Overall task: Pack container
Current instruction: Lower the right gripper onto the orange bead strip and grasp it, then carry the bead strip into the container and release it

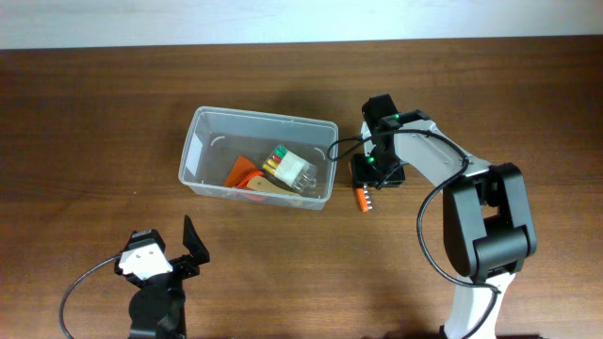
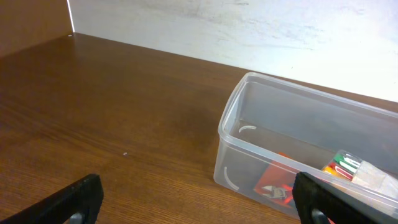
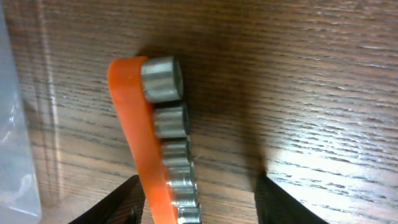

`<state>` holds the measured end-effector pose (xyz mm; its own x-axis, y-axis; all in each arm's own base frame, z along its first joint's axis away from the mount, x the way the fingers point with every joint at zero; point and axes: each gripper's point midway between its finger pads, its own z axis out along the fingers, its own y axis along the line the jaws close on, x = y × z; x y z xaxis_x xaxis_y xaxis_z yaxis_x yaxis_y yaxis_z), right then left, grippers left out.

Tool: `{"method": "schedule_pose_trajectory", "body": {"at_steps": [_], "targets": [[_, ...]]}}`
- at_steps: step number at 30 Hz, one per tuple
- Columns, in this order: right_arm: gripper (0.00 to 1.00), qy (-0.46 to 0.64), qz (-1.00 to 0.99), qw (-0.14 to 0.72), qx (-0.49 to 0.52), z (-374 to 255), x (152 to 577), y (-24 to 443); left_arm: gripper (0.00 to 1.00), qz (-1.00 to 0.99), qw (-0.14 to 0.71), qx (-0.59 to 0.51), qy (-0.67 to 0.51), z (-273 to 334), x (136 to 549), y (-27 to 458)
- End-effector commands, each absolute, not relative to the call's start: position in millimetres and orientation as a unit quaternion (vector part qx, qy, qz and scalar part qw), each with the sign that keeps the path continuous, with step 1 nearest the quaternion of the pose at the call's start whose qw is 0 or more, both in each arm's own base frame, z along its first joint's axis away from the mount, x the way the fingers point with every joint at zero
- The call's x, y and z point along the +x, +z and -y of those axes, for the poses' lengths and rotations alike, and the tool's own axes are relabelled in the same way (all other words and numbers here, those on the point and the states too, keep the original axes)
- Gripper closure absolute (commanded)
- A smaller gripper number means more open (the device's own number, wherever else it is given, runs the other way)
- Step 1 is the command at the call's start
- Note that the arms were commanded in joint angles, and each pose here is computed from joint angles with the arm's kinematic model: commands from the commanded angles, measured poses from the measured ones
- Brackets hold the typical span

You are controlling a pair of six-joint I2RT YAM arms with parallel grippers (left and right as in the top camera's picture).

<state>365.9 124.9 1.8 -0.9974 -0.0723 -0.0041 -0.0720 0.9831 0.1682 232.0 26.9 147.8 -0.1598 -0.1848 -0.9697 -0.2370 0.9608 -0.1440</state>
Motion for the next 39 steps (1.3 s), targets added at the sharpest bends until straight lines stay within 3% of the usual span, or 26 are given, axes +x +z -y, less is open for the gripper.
{"method": "schedule_pose_trajectory", "body": {"at_steps": [1,3,5,12,17,22,32,39], "targets": [[0.59,-0.097,0.995,0.02,0.027,-125,356,-6,0.01,-0.762,0.633,-0.135,0.024,-27,232,147],[0.72,-0.097,0.995,0.02,0.027,-125,356,-6,0.01,-0.762,0.633,-0.135,0.024,-27,232,147],[0.78,-0.097,0.995,0.02,0.027,-125,356,-6,0.01,-0.762,0.633,-0.135,0.024,-27,232,147],[0.82,-0.097,0.995,0.02,0.0,-105,361,-6,0.01,-0.762,0.633,-0.135,0.024,-27,232,147],[0.96,-0.097,0.994,0.026,-0.034,-79,363,-5,0.01,-0.762,0.633,-0.135,0.024,-27,232,147],[0.96,-0.098,0.995,0.014,-0.001,-73,371,7,0.01,-0.762,0.633,-0.135,0.024,-27,232,147],[0.96,-0.099,0.978,-0.104,0.151,-111,432,142,0.01,-0.762,0.633,-0.135,0.024,-27,232,147],[0.96,-0.09,0.896,-0.205,0.383,-197,424,235,0.01,-0.762,0.633,-0.135,0.024,-27,232,147]]}}
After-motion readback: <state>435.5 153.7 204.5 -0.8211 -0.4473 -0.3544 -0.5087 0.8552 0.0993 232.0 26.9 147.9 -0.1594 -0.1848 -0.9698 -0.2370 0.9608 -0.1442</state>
